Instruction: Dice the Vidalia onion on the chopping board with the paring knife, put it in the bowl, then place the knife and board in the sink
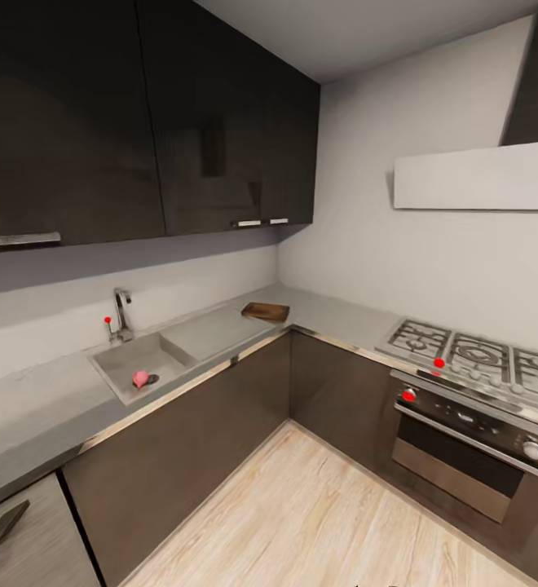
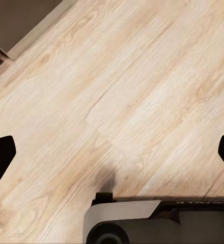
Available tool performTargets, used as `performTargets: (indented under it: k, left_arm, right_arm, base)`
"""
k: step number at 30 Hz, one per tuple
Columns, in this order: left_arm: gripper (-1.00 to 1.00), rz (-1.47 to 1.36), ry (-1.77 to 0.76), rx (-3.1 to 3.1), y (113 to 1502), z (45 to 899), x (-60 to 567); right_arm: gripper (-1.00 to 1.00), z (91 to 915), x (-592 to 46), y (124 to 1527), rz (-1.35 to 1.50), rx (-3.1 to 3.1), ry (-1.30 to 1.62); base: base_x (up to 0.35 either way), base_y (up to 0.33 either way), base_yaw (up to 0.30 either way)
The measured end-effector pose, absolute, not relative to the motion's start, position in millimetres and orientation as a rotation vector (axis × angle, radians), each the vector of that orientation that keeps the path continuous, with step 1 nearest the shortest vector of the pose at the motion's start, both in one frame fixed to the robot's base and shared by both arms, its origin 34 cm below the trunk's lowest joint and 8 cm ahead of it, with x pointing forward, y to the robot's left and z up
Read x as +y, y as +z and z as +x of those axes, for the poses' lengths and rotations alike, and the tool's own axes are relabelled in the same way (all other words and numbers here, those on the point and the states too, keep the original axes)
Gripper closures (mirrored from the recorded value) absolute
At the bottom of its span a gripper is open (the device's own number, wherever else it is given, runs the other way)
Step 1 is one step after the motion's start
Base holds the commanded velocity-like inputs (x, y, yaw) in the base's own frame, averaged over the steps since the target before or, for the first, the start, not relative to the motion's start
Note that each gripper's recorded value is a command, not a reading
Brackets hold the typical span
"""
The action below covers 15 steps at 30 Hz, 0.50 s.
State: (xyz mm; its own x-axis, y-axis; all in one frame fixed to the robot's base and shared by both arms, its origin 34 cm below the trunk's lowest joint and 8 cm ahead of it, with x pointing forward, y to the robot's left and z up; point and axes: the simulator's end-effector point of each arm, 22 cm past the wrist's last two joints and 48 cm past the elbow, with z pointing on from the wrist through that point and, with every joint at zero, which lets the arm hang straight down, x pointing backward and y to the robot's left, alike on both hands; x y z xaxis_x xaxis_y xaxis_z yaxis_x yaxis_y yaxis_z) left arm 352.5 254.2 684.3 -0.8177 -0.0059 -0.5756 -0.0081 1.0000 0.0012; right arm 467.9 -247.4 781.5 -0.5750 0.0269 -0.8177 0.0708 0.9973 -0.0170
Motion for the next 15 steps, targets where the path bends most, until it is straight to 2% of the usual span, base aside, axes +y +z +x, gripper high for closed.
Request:
performTargets:
  k: [5,15]
  left_arm:
    - [-1.00,-0.010,0.005,2.529,684.2,352.5,254.2]
    - [-1.00,-0.006,0.000,2.535,682.6,350.1,252.8]
  right_arm:
    - [-1.00,485.1,-248.6,801.8,0.071,2.131,-0.061]
    - [-1.00,546.8,-254.2,890.9,0.040,2.032,-0.122]
  base:
    - [0.224,-0.183,0.000]
    - [0.029,-0.024,0.000]
